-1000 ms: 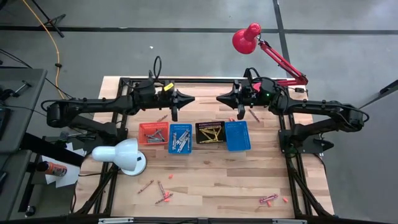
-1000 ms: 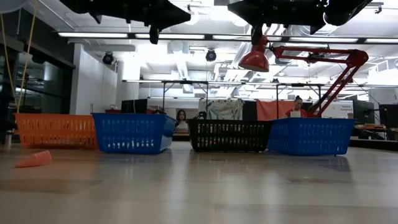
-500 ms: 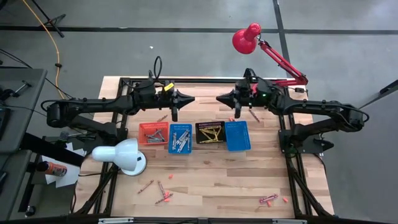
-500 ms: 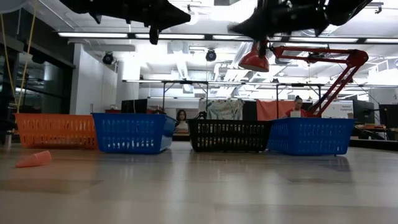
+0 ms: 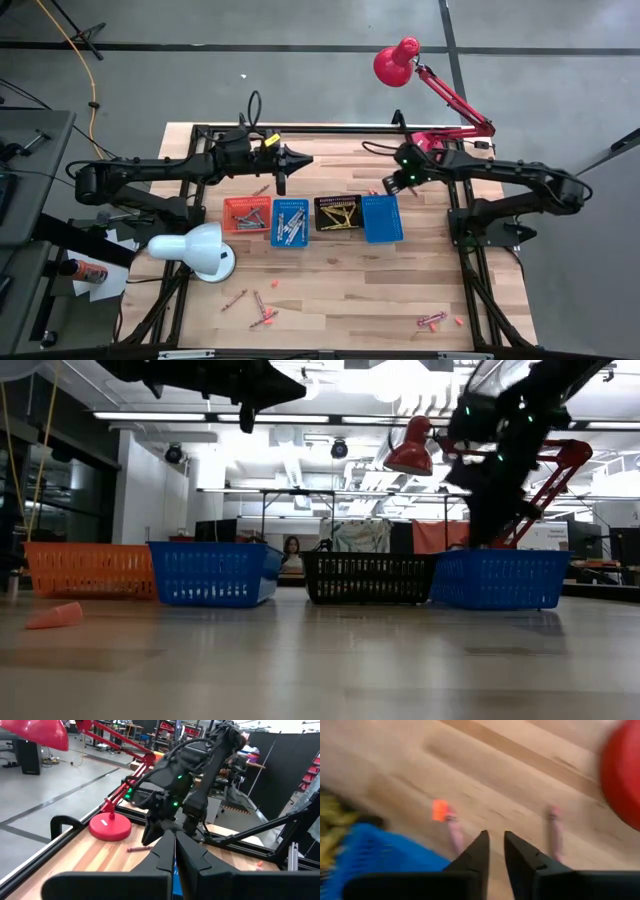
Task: Sort crayons
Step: Put the pink crayon into the right blue bin
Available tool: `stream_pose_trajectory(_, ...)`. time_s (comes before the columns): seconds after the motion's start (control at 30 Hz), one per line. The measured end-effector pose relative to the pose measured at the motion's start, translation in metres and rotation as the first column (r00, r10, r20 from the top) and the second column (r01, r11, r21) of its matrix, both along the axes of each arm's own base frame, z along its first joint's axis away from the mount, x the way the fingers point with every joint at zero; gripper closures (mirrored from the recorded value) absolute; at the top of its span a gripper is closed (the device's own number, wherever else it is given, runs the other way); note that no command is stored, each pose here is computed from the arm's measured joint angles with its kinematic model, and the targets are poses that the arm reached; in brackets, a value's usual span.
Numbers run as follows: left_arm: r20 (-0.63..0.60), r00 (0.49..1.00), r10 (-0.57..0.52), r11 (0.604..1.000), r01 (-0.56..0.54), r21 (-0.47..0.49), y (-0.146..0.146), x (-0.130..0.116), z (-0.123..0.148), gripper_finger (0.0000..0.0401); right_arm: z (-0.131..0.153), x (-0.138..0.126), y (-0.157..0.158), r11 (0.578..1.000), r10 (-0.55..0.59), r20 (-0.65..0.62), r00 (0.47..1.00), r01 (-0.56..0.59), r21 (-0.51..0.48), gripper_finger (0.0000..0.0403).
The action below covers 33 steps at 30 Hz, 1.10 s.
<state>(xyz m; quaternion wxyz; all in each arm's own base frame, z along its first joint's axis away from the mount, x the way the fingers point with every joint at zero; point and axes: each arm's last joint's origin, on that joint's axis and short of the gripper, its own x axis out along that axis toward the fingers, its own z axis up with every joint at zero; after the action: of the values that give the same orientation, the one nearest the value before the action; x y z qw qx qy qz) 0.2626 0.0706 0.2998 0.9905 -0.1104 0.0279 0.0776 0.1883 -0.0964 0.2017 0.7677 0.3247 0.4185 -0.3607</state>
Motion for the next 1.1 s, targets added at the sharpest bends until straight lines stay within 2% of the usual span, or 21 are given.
stream_pose_trajectory(0.17,-0.019,1.000,0.004,1.000,-0.004,-0.006,0.000,0.000,-0.002,0.0398,-0.021,-0.023,-0.012,0.991,-0.115,-0.089,0.989,0.120,0.051,0.0292)
stream_pose_trajectory(0.3,-0.024,1.000,0.004,1.000,-0.005,-0.007,0.000,0.000,-0.002,0.0398,-0.026,-0.031,-0.020,0.987,-0.147,-0.095,0.985,0.153,0.056,0.0255)
stream_pose_trajectory(0.43,-0.027,1.000,0.006,1.000,-0.006,-0.008,0.000,0.000,-0.003,0.0398,-0.030,-0.034,-0.025,0.987,-0.121,-0.104,0.987,0.130,0.093,0.0246)
stream_pose_trajectory(0.77,-0.029,0.999,0.043,0.999,-0.043,-0.005,0.001,0.000,-0.003,0.0398,-0.070,-0.026,-0.038,0.976,-0.060,-0.271,0.961,0.113,0.185,0.0245)
stream_pose_trajectory(0.93,-0.030,0.999,0.044,0.999,-0.044,-0.006,0.001,0.000,-0.003,0.0398,-0.081,-0.025,-0.040,0.975,-0.007,-0.341,0.940,0.082,0.207,0.0271)
stream_pose_trajectory(1.0,-0.030,0.999,0.044,0.999,-0.044,-0.006,0.001,0.000,-0.003,0.0398,-0.081,-0.026,-0.039,0.976,0.020,-0.358,0.933,0.059,0.209,0.0303)
stream_pose_trajectory(1.1,-0.031,0.999,0.044,0.999,-0.044,-0.006,0.001,0.000,-0.003,0.0398,-0.079,-0.028,-0.038,0.978,0.035,-0.383,0.923,0.047,0.201,0.0374)
